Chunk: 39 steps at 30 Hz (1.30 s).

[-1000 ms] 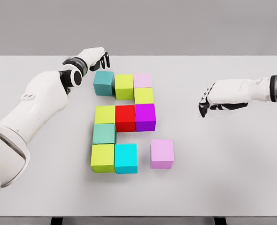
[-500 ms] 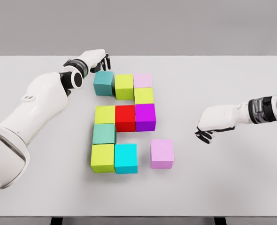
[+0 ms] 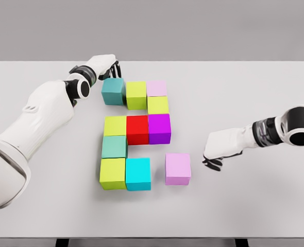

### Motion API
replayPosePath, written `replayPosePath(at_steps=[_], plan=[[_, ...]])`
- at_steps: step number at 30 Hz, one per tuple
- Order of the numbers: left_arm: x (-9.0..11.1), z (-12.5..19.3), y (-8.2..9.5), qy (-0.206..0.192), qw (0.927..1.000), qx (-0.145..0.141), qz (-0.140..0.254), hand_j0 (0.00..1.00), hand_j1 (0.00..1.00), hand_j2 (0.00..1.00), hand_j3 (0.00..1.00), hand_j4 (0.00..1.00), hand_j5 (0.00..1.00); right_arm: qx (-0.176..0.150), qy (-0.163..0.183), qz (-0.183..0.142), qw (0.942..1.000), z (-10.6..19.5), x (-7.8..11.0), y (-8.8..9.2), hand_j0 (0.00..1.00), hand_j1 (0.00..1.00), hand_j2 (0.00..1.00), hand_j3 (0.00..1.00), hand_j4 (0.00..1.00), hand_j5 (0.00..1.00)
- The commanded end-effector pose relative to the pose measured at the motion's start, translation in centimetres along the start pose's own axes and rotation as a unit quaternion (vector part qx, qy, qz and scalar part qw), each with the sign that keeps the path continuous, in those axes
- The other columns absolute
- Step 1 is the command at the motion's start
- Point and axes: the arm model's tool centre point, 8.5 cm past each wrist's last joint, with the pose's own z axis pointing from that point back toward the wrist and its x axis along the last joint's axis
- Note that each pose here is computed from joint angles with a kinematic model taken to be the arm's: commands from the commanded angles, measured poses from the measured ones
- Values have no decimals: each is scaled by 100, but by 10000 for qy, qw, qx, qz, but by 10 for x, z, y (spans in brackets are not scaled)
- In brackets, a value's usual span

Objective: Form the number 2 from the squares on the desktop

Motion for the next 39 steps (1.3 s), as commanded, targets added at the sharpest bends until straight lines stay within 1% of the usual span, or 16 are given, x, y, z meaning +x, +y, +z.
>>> replayPosePath(at_steps=[1, 3, 5, 7, 12, 15, 18, 20, 26, 27, 29, 31, 35, 39], plan=[[1, 0, -4, -2, 9999, -149, 2, 31, 31, 31, 31, 31, 31, -24, -40, 20, 10000, 1, 3, -2, 17, 17, 17, 17, 17, 17], [4, 0, -4, -41, 9998, -202, 4, 31, 31, 31, 31, 31, 31, -45, -57, 84, 9999, 1, 5, -6, 17, 17, 17, 17, 17, 17], [3, 1, -3, -48, 9997, -220, -3, 31, 31, 31, 31, 31, 31, -23, -198, 214, 9996, -2, 15, -10, 18, 18, 18, 18, 18, 18], [3, 1, -3, -48, 9998, -217, -3, 31, 31, 31, 31, 31, 31, 68, -271, 238, 9993, -6, 19, -7, 18, 18, 18, 18, 18, 18], [2, 1, -4, -46, 9997, -231, -3, 30, 30, 30, 30, 30, 30, 144, -355, 260, 9989, -11, 23, -5, 18, 18, 18, 18, 18, 18], [0, 2, -6, -30, 9994, -358, -4, 30, 30, 30, 30, 30, 30, 132, -353, 284, 9989, -11, 23, -7, 18, 18, 18, 18, 18, 18], [2, 3, -4, -81, 9994, -336, -10, 30, 30, 30, 30, 30, 30, 95, -386, 332, 9987, -13, 24, -13, 18, 18, 18, 18, 18, 18], [-1, 4, -3, -58, 9994, -332, -18, 30, 30, 30, 30, 30, 30, 76, -422, 354, 9985, -16, 25, -15, 18, 18, 18, 18, 18, 18], [-3, 4, -5, -51, 9989, -459, -22, 30, 30, 30, 30, 30, 30, 66, -427, 357, 9984, -17, 25, -16, 18, 18, 18, 18, 18, 18], [0, 4, -3, -101, 9990, -440, -31, 30, 30, 30, 30, 30, 30, 66, -427, 357, 9984, -17, 25, -16, 18, 18, 18, 18, 18, 18], [0, 6, -1, -134, 9990, -429, -9, 30, 30, 30, 30, 30, 30, 59, -437, 355, 9984, -17, 25, -17, 18, 18, 18, 18, 18, 18], [-1, 7, -2, -135, 9985, -526, -9, 30, 30, 30, 30, 30, 30, 47, -461, 370, 9982, -19, 26, -18, 18, 18, 18, 18, 18, 18], [2, 7, -1, -187, 9985, -523, -12, 30, 30, 30, 30, 30, 30, 39, -452, 378, 9983, -18, 26, -19, 18, 18, 18, 18, 18, 18], [3, 8, -2, -210, 9980, -602, -9, 30, 30, 30, 30, 30, 30, 9, -473, 418, 9980, -20, 27, -24, 18, 18, 18, 18, 18, 18]])
